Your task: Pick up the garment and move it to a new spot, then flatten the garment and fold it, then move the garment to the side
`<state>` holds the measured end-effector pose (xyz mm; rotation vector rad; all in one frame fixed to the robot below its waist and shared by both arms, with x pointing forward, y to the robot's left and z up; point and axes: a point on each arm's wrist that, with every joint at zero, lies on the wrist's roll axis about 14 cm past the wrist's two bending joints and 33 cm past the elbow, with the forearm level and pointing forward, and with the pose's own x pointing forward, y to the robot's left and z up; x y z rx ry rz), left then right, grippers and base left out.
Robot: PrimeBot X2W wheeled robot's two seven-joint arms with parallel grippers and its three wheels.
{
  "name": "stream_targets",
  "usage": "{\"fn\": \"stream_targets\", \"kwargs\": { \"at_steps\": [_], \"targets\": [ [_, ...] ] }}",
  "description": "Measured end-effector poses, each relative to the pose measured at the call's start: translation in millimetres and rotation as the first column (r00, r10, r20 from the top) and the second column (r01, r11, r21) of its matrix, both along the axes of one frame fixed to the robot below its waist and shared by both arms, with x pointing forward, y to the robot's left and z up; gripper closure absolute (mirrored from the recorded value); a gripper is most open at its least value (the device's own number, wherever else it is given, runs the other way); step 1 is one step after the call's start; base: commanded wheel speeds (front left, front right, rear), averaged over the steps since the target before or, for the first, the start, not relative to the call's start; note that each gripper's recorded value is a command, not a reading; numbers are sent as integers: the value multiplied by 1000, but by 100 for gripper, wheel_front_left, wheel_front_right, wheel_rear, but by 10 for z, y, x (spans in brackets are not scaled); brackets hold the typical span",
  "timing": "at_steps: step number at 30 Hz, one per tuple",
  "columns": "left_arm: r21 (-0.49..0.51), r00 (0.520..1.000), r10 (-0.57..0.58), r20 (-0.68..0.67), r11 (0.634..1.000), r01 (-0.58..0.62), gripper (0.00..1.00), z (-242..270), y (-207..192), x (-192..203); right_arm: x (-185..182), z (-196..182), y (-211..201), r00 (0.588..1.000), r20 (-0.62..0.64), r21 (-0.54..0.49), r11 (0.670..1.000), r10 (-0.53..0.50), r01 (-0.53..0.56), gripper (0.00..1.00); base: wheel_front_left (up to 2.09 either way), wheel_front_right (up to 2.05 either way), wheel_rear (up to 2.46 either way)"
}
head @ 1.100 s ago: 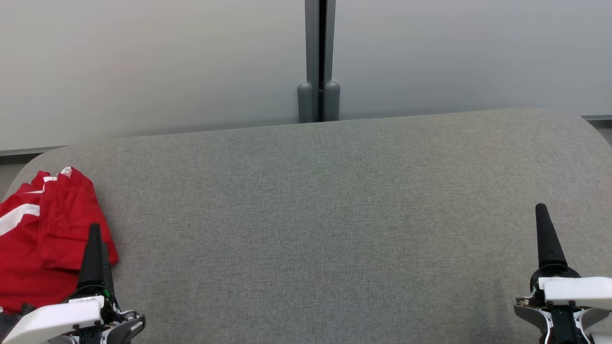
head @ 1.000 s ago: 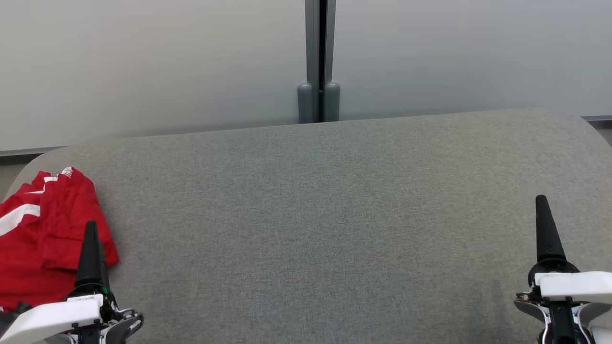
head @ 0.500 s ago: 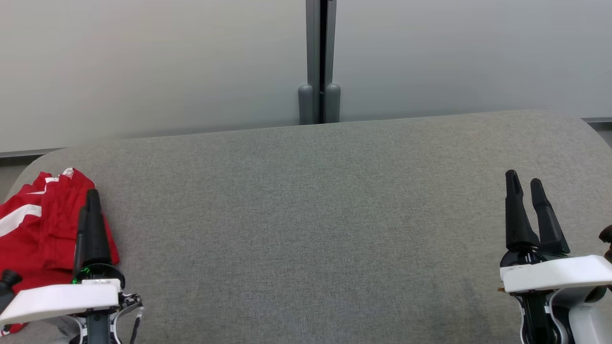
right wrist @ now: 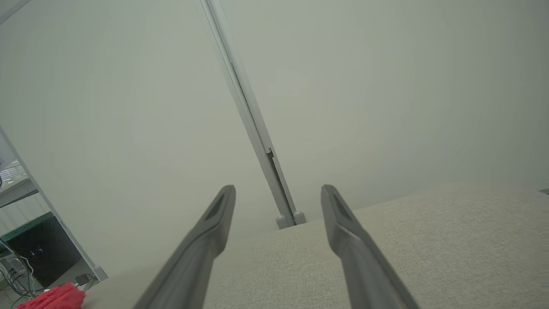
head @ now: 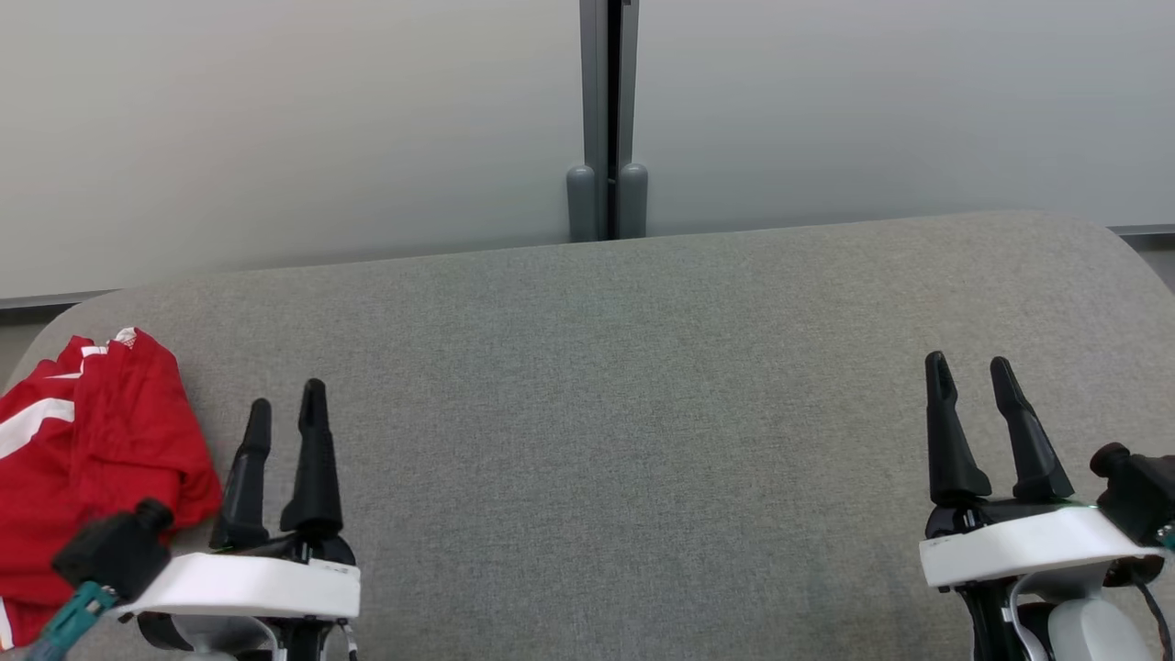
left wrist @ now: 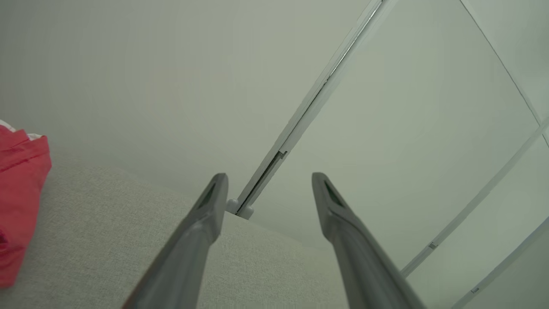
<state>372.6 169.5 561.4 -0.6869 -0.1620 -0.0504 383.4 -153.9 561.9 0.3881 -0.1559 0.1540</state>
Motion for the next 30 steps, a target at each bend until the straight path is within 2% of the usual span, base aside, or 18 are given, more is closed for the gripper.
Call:
{"fn": "stream_targets", "kwargs": {
  "at_steps": [7, 13, 22, 30],
  "targets": [
    [186, 998, -25, -53, 982, 35, 0, -200, -210, -56, -31, -13, 14, 1000, 18, -123, 992, -13, 15, 0, 0, 0, 0],
    [338, 995, -9, -97, 940, 41, 0, -354, -261, -79, -59, -37, -55, 999, 24, -184, 982, -41, 45, 0, 0, 0, 0],
    [498, 995, 10, -101, 866, 42, 0, -433, -323, -122, -96, -57, 3, 999, 40, -275, 960, -31, 41, 0, 0, 0, 0],
    [580, 997, 7, -76, 814, 38, 0, -426, -405, -172, -123, -94, 44, 999, 43, -319, 947, -21, 33, 0, 0, 0, 0]
  ]
}}
